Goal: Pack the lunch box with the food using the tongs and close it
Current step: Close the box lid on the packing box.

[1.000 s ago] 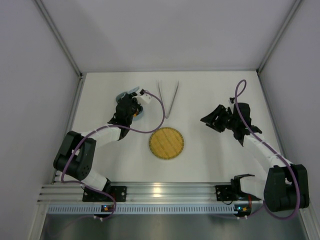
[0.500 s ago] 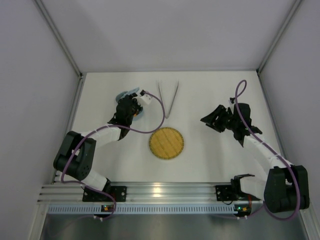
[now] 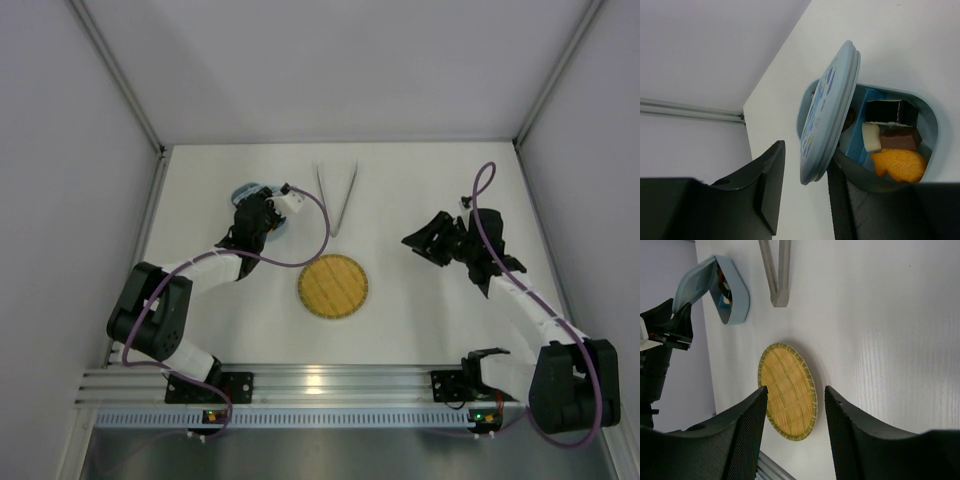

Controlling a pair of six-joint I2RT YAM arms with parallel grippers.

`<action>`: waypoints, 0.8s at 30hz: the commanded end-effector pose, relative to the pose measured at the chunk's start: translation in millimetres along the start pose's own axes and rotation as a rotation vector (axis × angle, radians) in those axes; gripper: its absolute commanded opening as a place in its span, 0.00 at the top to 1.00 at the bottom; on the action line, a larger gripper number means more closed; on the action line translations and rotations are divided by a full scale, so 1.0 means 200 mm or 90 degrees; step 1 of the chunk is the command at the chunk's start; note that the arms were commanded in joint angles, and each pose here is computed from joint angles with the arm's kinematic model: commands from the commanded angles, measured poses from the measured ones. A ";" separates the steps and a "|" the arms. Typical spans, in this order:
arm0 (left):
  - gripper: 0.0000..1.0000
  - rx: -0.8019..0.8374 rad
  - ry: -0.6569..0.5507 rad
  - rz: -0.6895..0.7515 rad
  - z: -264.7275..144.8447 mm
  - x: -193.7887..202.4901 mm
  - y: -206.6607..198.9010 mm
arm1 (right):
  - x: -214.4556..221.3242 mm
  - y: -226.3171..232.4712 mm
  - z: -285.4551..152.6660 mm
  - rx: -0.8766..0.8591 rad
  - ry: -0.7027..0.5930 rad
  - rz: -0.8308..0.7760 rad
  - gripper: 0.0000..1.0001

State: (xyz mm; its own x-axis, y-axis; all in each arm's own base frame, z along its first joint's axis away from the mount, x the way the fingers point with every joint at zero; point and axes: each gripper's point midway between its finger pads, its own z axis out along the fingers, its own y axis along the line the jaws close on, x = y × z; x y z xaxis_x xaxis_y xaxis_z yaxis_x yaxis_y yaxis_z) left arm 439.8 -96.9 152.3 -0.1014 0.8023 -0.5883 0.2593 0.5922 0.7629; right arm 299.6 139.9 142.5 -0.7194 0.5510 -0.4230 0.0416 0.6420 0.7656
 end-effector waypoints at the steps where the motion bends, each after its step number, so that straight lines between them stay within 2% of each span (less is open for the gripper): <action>1: 0.56 -0.014 -0.022 -0.027 -0.01 -0.07 0.07 | 0.00 0.06 -0.02 -0.030 -0.014 -0.026 0.51; 13: 0.55 0.049 0.019 -0.073 -0.04 -0.06 0.01 | 0.01 0.06 -0.05 -0.032 -0.014 -0.030 0.52; 18: 0.51 0.077 0.027 -0.100 -0.06 -0.07 -0.02 | 0.03 0.06 -0.06 -0.031 -0.014 -0.032 0.51; 24: 0.50 0.125 0.081 -0.121 -0.05 -0.05 -0.06 | 0.04 0.06 -0.09 -0.030 -0.016 -0.031 0.51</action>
State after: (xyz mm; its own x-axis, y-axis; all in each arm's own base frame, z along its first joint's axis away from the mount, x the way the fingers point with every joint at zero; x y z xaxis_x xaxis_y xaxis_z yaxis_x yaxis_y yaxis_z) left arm 423.1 -104.8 133.9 -0.2689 0.7307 -0.6275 0.4067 0.6767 0.6138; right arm 287.7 139.1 153.2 -0.7012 0.5508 -0.4526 0.0055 0.6391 0.7691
